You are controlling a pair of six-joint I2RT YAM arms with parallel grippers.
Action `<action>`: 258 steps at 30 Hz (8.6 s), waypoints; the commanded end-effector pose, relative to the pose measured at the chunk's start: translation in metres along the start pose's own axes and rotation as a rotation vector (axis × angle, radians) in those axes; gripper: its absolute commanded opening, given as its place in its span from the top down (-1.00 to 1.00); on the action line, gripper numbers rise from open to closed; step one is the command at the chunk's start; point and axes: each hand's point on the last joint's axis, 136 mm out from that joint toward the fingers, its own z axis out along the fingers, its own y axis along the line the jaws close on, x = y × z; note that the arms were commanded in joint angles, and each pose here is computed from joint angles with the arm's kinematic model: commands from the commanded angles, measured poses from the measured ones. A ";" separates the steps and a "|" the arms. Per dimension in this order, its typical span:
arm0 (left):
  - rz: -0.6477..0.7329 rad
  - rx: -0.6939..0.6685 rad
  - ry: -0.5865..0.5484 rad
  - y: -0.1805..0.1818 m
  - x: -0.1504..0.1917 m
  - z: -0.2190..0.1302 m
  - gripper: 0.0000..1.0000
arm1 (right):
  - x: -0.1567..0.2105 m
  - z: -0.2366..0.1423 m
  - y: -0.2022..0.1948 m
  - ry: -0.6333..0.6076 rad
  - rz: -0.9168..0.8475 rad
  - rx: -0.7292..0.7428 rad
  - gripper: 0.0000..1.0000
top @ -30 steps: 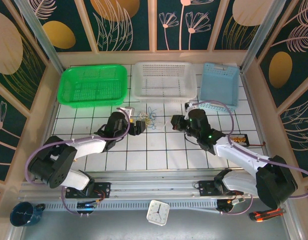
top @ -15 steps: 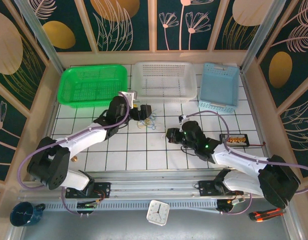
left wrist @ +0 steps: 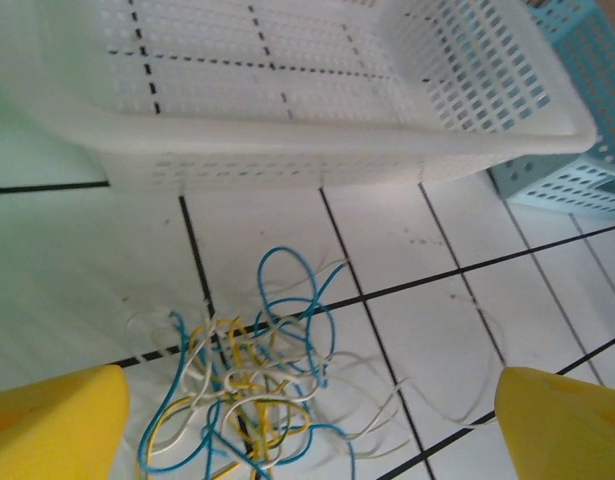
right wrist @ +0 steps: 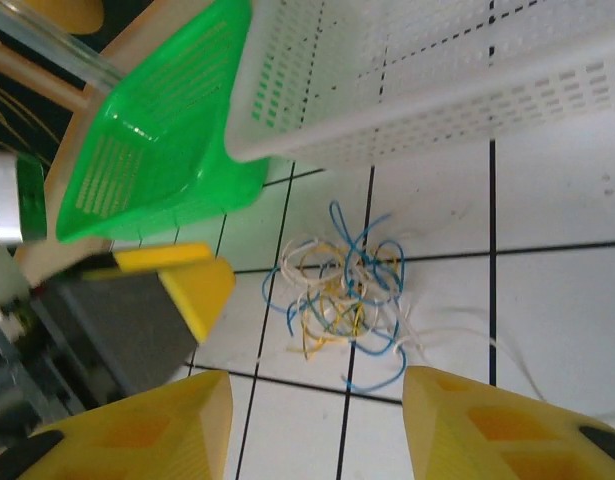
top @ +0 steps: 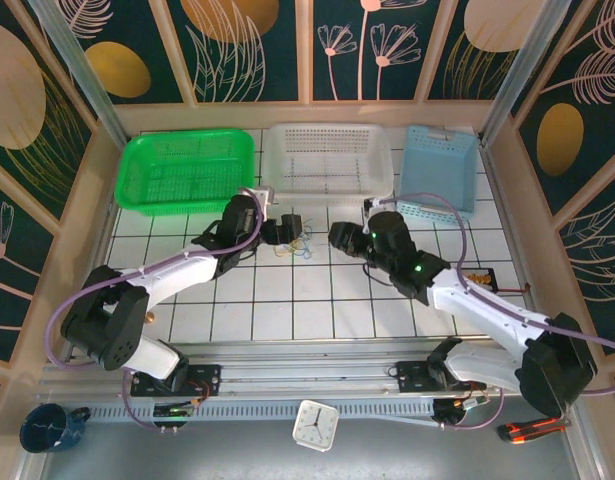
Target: Untangle the cables
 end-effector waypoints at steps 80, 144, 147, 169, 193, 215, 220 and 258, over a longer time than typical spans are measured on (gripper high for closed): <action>-0.108 -0.111 -0.047 0.054 0.013 -0.029 -0.78 | 0.025 0.134 0.006 0.161 0.224 -0.109 0.35; -0.100 0.188 -0.119 0.000 -0.025 -0.036 1.00 | 0.078 0.145 -0.043 0.161 0.184 0.042 0.25; -0.107 0.251 -0.165 -0.015 -0.039 -0.050 1.00 | 0.088 0.147 -0.051 0.173 0.190 0.069 0.26; -0.120 0.386 -0.262 -0.046 -0.073 -0.074 1.00 | 0.048 0.094 -0.018 0.098 -0.017 0.024 0.10; -0.177 0.452 -0.269 -0.063 -0.093 -0.079 1.00 | 0.048 0.139 0.068 -0.059 -0.200 -0.224 0.08; -0.159 0.612 -0.392 -0.116 -0.161 -0.141 1.00 | 0.095 0.117 -0.018 0.015 -0.090 -0.048 0.48; -0.154 0.625 -0.413 -0.121 -0.168 -0.150 1.00 | 0.101 0.113 -0.020 0.048 -0.100 -0.040 0.17; -0.139 0.644 -0.596 -0.147 -0.241 -0.196 1.00 | 0.077 0.082 0.021 0.148 -0.143 -0.125 -0.07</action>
